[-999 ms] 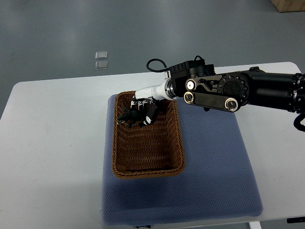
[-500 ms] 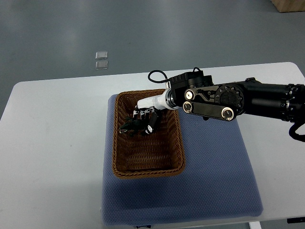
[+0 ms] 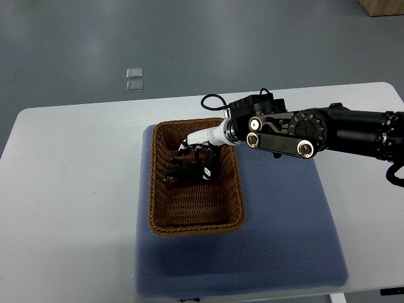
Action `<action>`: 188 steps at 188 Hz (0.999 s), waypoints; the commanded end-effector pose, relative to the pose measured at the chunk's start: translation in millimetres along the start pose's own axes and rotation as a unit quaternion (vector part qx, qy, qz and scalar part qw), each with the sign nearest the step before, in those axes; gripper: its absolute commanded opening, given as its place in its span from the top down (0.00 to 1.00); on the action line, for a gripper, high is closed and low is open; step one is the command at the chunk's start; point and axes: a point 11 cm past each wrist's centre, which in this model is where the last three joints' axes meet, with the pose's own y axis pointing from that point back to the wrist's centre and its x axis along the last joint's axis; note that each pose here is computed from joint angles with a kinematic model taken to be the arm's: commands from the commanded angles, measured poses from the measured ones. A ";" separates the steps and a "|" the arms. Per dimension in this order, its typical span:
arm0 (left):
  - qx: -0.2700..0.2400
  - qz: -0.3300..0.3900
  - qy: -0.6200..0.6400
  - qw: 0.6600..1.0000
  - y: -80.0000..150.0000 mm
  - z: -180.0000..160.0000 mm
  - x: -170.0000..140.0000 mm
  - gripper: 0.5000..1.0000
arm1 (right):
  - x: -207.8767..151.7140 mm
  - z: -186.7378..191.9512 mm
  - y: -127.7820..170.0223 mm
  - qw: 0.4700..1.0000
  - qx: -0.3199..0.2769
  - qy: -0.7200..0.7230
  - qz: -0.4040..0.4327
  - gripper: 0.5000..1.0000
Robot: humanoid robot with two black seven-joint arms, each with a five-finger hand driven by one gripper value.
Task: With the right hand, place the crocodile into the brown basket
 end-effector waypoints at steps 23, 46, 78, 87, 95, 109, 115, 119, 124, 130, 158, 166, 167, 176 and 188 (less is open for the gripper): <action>0.000 -0.001 0.000 1.000 0.0 0.0 -0.6 0.00 | 29.0 6.4 19.9 1.000 0.000 -0.017 0.025 0.17; 0.000 -0.002 0.000 1.000 0.0 0.1 -1.1 0.00 | 64.3 9.6 45.2 0.994 0.028 -0.075 0.072 0.17; 0.000 -0.001 0.000 1.000 0.0 0.0 -0.6 0.00 | 111.4 19.3 86.6 0.961 0.105 -0.202 0.155 0.17; 0.000 -0.001 0.000 1.000 0.0 0.0 -0.6 0.00 | 117.0 44.2 97.3 0.940 0.117 -0.257 0.190 0.17; 0.000 0.000 0.000 1.000 0.0 0.0 -0.1 0.00 | 128.2 63.5 112.3 0.918 0.129 -0.296 0.230 0.17; 0.000 0.000 0.001 1.000 0.0 0.1 -0.1 0.00 | 145.4 83.5 133.6 0.860 0.184 -0.372 0.296 0.17; 0.000 -0.001 0.001 1.000 0.0 0.1 -0.6 0.00 | 145.9 92.9 138.1 0.829 0.211 -0.410 0.316 0.17; 0.000 -0.002 0.001 1.000 0.0 0.2 -1.1 0.00 | 143.5 101.2 139.9 0.807 0.227 -0.437 0.326 0.17; 0.000 -0.002 0.001 1.000 0.0 0.2 -1.1 0.00 | 140.4 114.2 144.9 0.772 0.248 -0.475 0.341 0.17; 0.000 -0.002 0.001 1.000 0.0 0.2 -1.1 0.00 | 137.2 124.3 148.5 0.739 0.269 -0.509 0.351 0.17; 0.003 -0.003 0.000 1.000 0.0 -0.6 -1.8 0.00 | 111.5 148.2 131.7 0.619 0.321 -0.616 0.367 0.17; 0.006 -0.003 0.001 1.000 0.0 -1.2 -1.8 0.00 | 101.4 157.1 125.9 0.580 0.332 -0.642 0.374 0.17; 0.006 -0.003 0.001 1.000 0.0 -1.2 -1.8 0.00 | 101.4 157.1 125.9 0.580 0.332 -0.642 0.374 0.17; 0.009 -0.002 0.001 1.000 0.0 -1.9 -1.1 0.00 | 88.6 170.4 121.7 0.536 0.342 -0.669 0.385 0.17; 0.011 -0.002 0.000 1.000 0.0 -2.3 -1.3 0.00 | 72.8 186.8 119.5 0.489 0.349 -0.694 0.396 0.17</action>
